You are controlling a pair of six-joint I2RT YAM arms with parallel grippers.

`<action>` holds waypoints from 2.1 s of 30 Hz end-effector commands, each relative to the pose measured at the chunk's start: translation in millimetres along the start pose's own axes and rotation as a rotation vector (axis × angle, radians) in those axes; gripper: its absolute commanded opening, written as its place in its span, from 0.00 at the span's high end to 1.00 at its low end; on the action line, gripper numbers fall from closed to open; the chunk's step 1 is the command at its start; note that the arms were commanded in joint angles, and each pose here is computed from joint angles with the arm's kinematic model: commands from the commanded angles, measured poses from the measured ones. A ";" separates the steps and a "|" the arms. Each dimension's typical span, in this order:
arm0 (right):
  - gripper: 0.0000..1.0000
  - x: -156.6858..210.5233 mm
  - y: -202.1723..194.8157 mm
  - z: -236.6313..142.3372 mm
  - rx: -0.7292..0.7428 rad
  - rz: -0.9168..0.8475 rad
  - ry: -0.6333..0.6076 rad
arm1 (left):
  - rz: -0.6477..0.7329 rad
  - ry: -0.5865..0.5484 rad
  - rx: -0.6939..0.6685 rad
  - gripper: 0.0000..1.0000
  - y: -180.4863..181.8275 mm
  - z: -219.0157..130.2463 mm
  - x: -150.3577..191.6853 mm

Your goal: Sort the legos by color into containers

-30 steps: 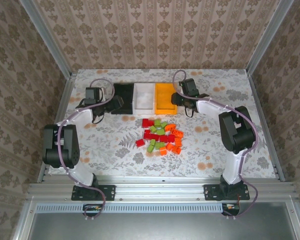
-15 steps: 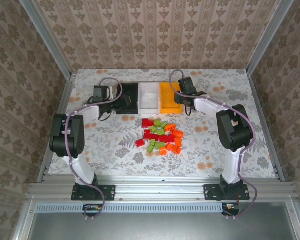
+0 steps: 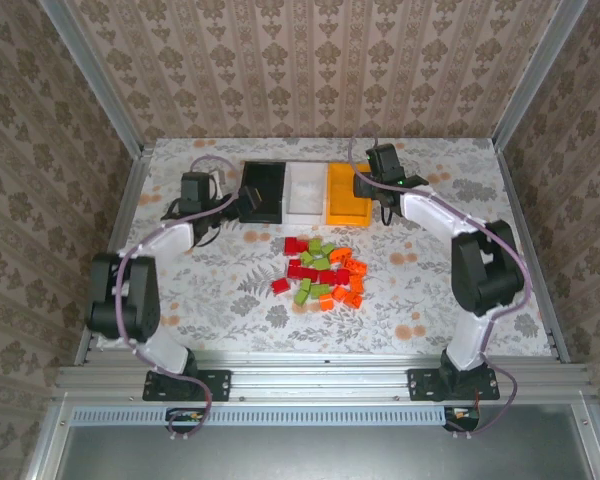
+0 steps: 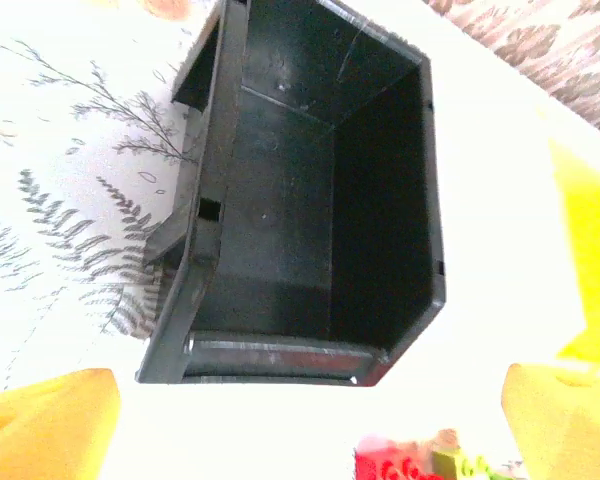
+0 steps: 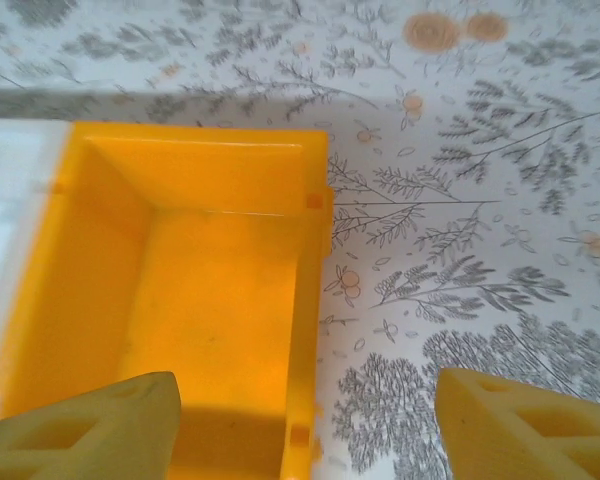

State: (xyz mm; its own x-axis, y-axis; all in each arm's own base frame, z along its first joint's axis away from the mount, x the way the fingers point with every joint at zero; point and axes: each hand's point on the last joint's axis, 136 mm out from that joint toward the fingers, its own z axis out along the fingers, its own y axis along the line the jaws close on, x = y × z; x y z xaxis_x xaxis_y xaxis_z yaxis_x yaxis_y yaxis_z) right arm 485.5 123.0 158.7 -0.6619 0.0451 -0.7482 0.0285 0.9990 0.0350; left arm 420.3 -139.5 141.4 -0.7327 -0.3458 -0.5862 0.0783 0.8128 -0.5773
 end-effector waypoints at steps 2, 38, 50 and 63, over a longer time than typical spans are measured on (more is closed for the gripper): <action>0.25 36.2 21.9 -48.3 -0.048 -0.043 0.024 | -0.057 -0.079 -0.016 0.00 1.0 -35.2 6.5; 0.19 176.9 91.3 -10.7 -0.224 -0.309 0.352 | 0.003 0.012 0.167 0.00 -15.1 -101.8 145.6; 0.29 166.6 83.9 -17.1 -0.198 -0.303 0.308 | 0.002 0.009 0.168 0.00 -16.8 -102.4 143.1; 0.35 155.9 75.3 -22.7 -0.172 -0.286 0.257 | 0.000 0.030 0.182 0.00 -21.5 -97.2 142.0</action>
State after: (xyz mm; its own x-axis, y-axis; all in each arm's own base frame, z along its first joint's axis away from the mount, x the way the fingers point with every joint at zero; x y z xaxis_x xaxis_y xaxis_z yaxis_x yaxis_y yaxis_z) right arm 366.7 213.5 56.1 -0.7943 -0.2776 -0.5404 -0.3237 0.9461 -0.0102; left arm 244.4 -155.5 110.8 -0.7669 -0.3293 -0.5508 0.1628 0.7304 -0.6633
